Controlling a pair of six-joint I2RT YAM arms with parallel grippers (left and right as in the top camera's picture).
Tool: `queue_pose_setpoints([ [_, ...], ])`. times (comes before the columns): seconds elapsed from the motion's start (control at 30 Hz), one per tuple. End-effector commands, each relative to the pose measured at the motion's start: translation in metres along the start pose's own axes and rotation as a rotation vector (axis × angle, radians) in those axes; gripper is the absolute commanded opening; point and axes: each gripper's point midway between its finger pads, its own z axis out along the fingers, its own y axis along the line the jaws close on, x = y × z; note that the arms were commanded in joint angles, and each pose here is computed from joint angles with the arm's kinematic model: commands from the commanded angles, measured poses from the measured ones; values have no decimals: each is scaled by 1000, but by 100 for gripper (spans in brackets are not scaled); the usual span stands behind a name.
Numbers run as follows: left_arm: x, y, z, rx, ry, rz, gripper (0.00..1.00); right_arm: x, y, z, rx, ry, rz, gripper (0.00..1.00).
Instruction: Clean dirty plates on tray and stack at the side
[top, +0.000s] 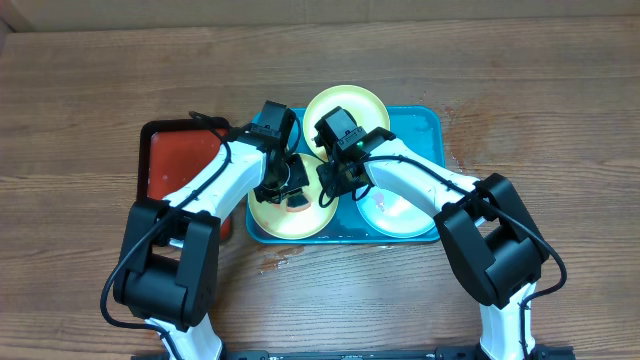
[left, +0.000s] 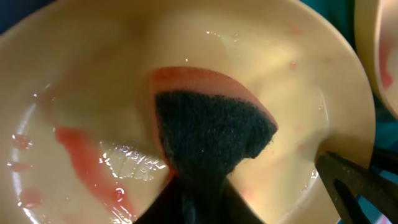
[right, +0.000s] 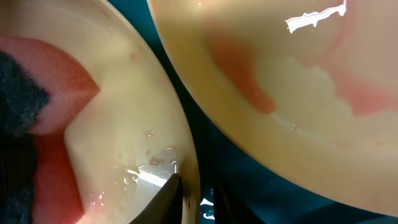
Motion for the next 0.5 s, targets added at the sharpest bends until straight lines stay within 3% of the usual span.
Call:
queue_pose_setpoints([
  [0.0, 0, 8, 5, -43, -9, 0, 11, 4, -3, 5, 7, 12, 6, 19],
  [0.07, -2, 12, 5, -67, -19, 2, 4, 4, -3, 5, 7, 12, 6, 19],
  [0.47, -17, 72, -19, -384, -99, 9, 4, 5, -3, 5, 7, 13, 6, 18],
])
